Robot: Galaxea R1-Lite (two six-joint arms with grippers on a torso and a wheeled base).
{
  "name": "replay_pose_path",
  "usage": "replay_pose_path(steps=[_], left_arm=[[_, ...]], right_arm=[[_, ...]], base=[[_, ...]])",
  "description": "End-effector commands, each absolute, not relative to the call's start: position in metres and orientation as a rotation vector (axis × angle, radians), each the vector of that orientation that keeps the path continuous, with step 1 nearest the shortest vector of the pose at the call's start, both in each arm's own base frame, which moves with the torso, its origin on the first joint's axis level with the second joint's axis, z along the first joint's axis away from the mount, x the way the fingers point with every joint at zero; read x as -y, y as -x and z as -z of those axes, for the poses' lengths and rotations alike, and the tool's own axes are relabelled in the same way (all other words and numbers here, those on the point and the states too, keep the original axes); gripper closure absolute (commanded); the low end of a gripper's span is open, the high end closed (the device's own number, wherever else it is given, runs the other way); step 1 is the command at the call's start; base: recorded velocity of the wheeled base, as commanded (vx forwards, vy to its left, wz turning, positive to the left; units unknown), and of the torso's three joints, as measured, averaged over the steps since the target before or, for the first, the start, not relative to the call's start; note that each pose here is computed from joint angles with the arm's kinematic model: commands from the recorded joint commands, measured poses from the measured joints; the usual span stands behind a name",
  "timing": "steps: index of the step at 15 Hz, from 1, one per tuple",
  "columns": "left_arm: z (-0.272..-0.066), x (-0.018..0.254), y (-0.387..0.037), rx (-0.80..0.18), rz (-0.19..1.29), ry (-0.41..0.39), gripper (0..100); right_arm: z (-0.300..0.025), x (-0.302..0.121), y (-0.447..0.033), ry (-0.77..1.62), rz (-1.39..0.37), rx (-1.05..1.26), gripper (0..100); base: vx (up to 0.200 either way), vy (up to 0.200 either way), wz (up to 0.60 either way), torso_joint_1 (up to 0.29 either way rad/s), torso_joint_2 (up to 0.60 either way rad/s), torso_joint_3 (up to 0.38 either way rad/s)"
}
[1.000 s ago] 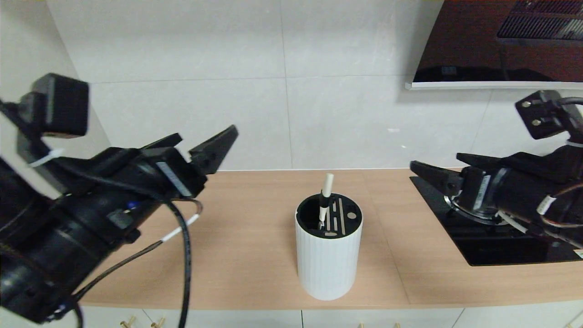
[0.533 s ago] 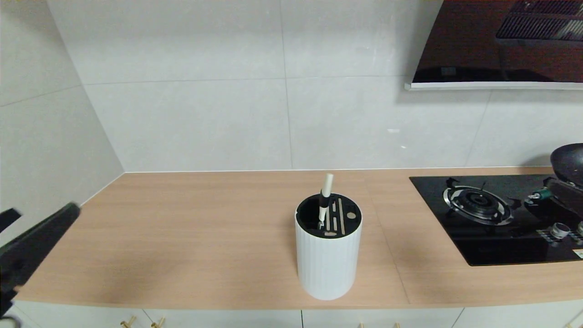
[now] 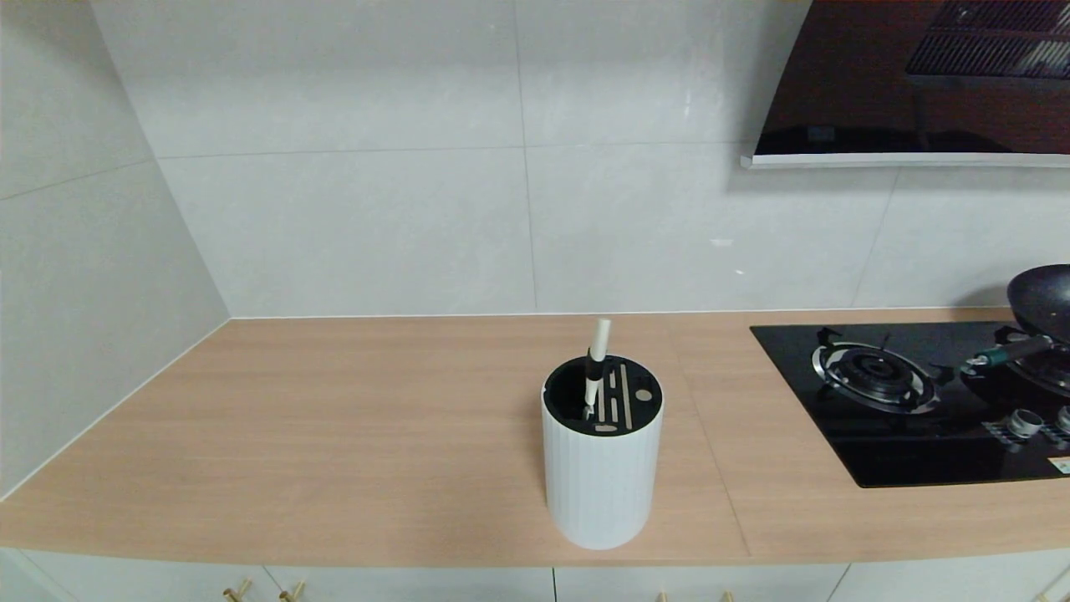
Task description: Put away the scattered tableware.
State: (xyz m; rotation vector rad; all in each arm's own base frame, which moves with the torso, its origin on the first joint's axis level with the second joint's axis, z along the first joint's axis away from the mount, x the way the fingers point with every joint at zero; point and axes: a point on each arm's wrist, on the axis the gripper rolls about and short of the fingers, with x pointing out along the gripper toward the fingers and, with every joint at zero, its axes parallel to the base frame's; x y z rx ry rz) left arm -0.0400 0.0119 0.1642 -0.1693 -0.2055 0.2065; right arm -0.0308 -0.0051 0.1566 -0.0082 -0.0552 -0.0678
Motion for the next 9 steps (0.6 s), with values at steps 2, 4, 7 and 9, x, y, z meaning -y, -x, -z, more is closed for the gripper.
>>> replay_pose_path(steps=[2,4,7,9], left_arm=[[-0.142,-0.006,0.051,0.243,-0.294,0.08,0],[-0.123,-0.008,0.041,0.203,-0.36,0.085,0],[-0.085,-0.008,0.025,0.101,-0.365,0.052,0],[-0.081,-0.007,0.024,0.056,-0.33,0.045,0]], right_arm=[[-0.117,0.004,0.041,0.021,0.179,0.094,0],[-0.104,0.004,0.035,0.026,0.206,0.043,0],[-0.078,0.004,0.024,0.088,0.204,-0.004,0],[-0.083,0.004,0.023,0.089,0.193,0.058,0]], base=[[0.0,0.0,0.0,0.0,0.0,0.0],[0.0,0.0,0.0,0.0,0.0,0.0],[0.0,0.0,0.0,0.0,0.0,0.0],[0.0,0.0,0.0,0.0,0.0,0.0]])
